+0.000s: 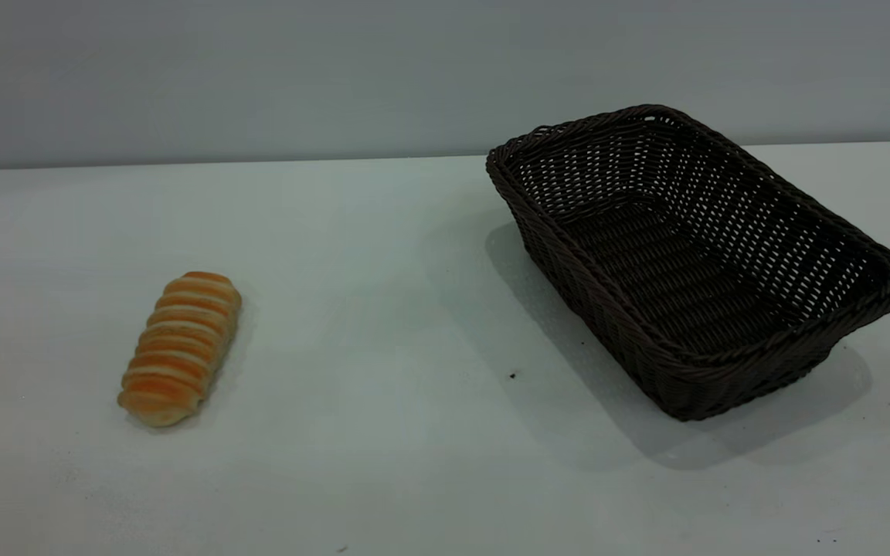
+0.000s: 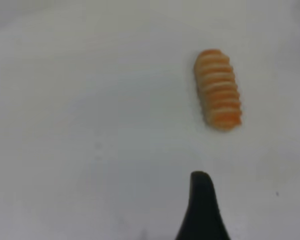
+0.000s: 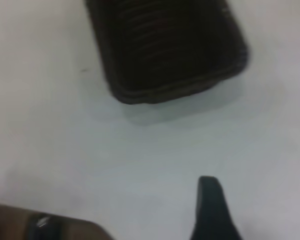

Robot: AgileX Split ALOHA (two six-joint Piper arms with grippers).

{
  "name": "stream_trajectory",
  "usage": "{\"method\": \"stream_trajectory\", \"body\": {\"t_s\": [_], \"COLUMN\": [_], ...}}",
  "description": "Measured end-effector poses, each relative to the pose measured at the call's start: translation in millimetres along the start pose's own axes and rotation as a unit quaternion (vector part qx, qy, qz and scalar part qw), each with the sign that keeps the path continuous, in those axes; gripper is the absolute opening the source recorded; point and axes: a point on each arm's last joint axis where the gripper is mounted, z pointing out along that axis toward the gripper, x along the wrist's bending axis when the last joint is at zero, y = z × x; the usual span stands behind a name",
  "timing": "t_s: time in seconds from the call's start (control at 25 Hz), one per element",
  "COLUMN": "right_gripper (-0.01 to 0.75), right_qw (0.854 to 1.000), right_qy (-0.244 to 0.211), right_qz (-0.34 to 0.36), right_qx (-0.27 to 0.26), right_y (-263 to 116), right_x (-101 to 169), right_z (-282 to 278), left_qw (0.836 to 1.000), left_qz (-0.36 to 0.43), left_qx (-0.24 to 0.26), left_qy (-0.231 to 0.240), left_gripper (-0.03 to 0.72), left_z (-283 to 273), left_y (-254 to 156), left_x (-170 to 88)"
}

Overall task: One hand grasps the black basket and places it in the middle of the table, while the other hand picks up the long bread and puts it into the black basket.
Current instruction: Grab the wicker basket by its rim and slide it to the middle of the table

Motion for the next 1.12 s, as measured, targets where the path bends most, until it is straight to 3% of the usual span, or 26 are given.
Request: {"method": "stream_trajectory", "body": {"t_s": [0.24, 0.48, 0.68, 0.92, 1.12], "right_gripper": [0.550, 0.551, 0.551, 0.538, 0.537], "right_qw": [0.985, 0.944, 0.907, 0.864, 0.842], "right_qy": [0.070, 0.091, 0.084, 0.042, 0.007], "right_qz": [0.106, 0.232, 0.346, 0.444, 0.495], "right_qx": [0.115, 0.215, 0.223, 0.232, 0.215], "right_y": [25, 21, 15, -1, -11], "right_x": [0, -5, -10, -20, -30], "right_z": [81, 162, 205, 247, 271], "left_qw": [0.999, 0.998, 0.998, 0.999, 0.999], "left_qz": [-0.006, -0.006, -0.006, -0.006, -0.006], "left_qx": [0.036, 0.056, 0.055, 0.048, 0.047], "left_qy": [-0.019, -0.021, -0.021, -0.020, -0.020], "left_gripper": [0.586, 0.586, 0.586, 0.586, 0.586], "left_z": [39, 55, 55, 55, 55], "left_y": [28, 32, 32, 33, 33], "left_x": [-1, -1, -1, -1, -1]}}
